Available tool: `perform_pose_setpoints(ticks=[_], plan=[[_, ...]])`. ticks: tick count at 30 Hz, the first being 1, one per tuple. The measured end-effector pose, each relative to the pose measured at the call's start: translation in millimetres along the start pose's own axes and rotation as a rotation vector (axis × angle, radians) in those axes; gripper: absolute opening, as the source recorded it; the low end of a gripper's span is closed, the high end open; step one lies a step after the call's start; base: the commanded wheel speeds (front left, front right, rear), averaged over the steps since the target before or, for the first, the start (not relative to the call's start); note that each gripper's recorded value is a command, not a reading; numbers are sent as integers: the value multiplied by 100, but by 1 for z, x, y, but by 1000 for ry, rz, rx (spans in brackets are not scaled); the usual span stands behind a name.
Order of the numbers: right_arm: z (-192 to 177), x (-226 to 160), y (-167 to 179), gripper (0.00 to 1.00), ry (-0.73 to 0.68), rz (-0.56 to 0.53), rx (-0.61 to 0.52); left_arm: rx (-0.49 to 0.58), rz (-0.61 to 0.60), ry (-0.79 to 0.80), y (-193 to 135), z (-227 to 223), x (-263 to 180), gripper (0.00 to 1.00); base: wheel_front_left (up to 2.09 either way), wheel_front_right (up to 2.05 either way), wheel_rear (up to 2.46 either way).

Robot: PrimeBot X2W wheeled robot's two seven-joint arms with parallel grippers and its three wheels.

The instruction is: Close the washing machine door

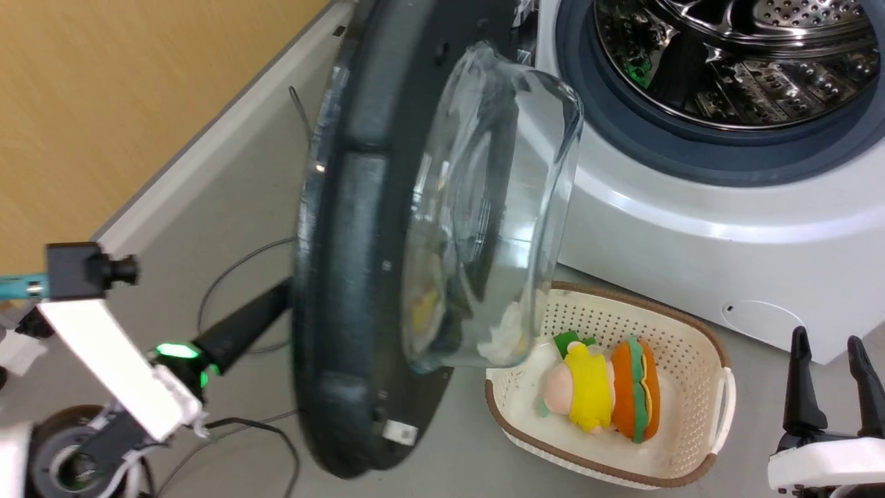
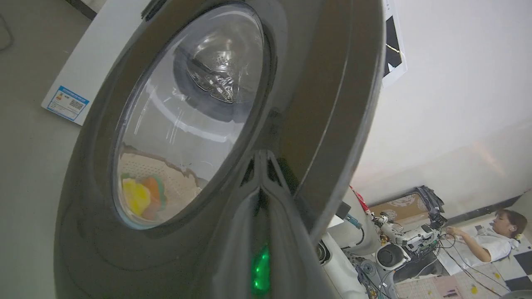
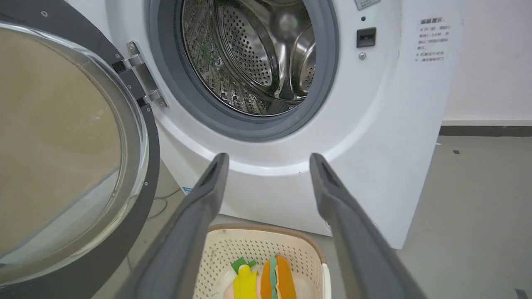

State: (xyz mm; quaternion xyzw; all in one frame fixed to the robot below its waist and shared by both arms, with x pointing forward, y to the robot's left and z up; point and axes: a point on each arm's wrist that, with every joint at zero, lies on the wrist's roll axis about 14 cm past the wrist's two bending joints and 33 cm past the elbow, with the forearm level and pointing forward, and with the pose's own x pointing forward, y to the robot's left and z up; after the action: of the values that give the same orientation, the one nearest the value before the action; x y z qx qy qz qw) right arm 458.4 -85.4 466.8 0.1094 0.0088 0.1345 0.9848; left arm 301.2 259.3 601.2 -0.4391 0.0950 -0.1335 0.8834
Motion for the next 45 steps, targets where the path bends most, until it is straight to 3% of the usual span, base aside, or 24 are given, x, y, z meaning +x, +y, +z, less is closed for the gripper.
perform_pose_setpoints(ticks=[5, 13, 24, 37, 45], plan=[[4, -1, -7, 100, -13, -19, 1, 43, -70, 49, -23, -23, 26, 0, 0, 0, 0], [7, -10, -28, 100, -18, -80, -3, -19, -224, 148, -60, -73, 67, 0, 0, 0, 0], [7, -23, -60, 100, -20, -168, -7, -82, -336, 215, -90, -126, 130, 0, 0, 0, 0], [9, -42, -97, 100, -21, -273, -21, -129, -358, 210, -96, -173, 199, 0, 0, 0, 0], [9, -49, -105, 100, -19, -298, -19, -163, -350, 223, -95, -196, 213, 0, 0, 0, 0]])
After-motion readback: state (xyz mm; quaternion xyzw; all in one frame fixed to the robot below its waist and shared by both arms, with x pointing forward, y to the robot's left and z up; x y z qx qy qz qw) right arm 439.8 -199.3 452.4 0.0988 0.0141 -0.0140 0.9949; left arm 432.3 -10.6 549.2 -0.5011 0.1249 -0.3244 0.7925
